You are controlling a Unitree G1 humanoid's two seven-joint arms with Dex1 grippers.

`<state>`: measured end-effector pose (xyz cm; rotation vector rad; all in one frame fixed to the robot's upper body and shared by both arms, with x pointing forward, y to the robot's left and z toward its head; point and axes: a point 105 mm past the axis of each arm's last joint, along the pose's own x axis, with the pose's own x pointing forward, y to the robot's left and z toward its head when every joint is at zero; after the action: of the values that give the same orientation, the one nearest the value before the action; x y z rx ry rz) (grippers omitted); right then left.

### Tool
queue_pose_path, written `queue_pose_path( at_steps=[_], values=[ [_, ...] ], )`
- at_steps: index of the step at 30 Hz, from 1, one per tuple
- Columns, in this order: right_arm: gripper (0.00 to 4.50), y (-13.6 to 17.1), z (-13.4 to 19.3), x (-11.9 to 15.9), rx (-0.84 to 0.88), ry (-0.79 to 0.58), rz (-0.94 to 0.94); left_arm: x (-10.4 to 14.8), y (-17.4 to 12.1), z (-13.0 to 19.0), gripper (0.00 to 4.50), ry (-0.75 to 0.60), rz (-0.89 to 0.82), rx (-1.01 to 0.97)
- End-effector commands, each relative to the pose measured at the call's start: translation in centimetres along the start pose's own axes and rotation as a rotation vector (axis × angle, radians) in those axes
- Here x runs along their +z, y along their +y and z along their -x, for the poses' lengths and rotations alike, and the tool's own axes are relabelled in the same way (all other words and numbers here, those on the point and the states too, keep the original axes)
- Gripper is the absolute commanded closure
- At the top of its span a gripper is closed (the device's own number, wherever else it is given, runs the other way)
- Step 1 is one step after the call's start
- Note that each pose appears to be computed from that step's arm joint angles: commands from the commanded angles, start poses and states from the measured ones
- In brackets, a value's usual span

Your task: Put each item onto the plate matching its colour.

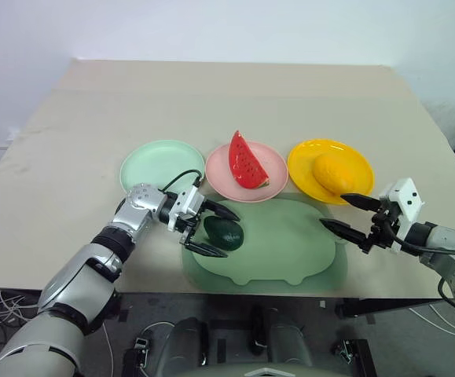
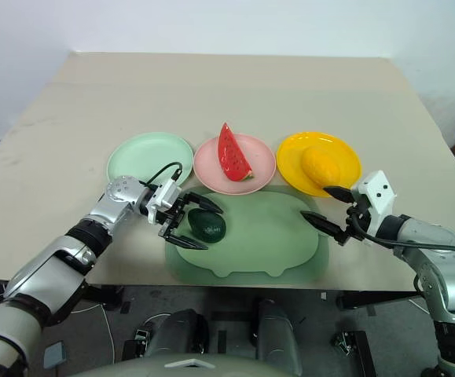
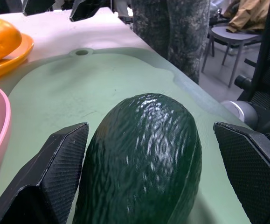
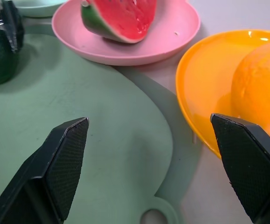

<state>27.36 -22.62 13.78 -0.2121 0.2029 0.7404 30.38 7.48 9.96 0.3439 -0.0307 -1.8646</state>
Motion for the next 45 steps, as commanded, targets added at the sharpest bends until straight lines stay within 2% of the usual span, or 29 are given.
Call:
queue_pose_path(
  at_steps=[1,8,13,20,23,26,33,40,45],
  values=[
    [0.08,0.5,0.4,1.4,0.022,-0.057,0.094,0.4,0.2,0.2,0.00,-0.009,-0.025,0.014],
    [0.08,2.6,1.6,1.7,0.165,-0.134,0.218,0.5,0.3,0.6,0.00,-0.002,-0.021,0.022],
    [0.08,3.6,2.3,1.5,0.258,-0.145,0.225,0.4,0.2,0.7,0.00,0.001,-0.018,0.022],
    [0.08,3.9,2.4,1.5,0.305,-0.137,0.238,0.1,-0.1,0.7,0.00,0.015,-0.004,0.016],
    [0.00,3.8,2.1,1.8,0.303,-0.144,0.243,0.0,-0.1,0.8,0.55,0.014,-0.003,0.019],
    [0.00,3.8,2.0,1.9,0.303,-0.147,0.240,0.9,0.2,0.4,1.43,-0.052,-0.014,0.035],
    [0.00,4.0,1.7,1.9,0.305,-0.152,0.232,1.8,0.1,0.9,1.46,-0.095,-0.004,0.056],
    [0.00,4.0,1.5,1.8,0.299,-0.158,0.220,3.2,0.3,4.1,1.46,-0.111,-0.018,0.164],
    [0.00,4.1,1.4,2.0,0.296,-0.167,0.209,3.8,1.2,9.4,1.46,-0.078,0.011,0.363]
  ],
)
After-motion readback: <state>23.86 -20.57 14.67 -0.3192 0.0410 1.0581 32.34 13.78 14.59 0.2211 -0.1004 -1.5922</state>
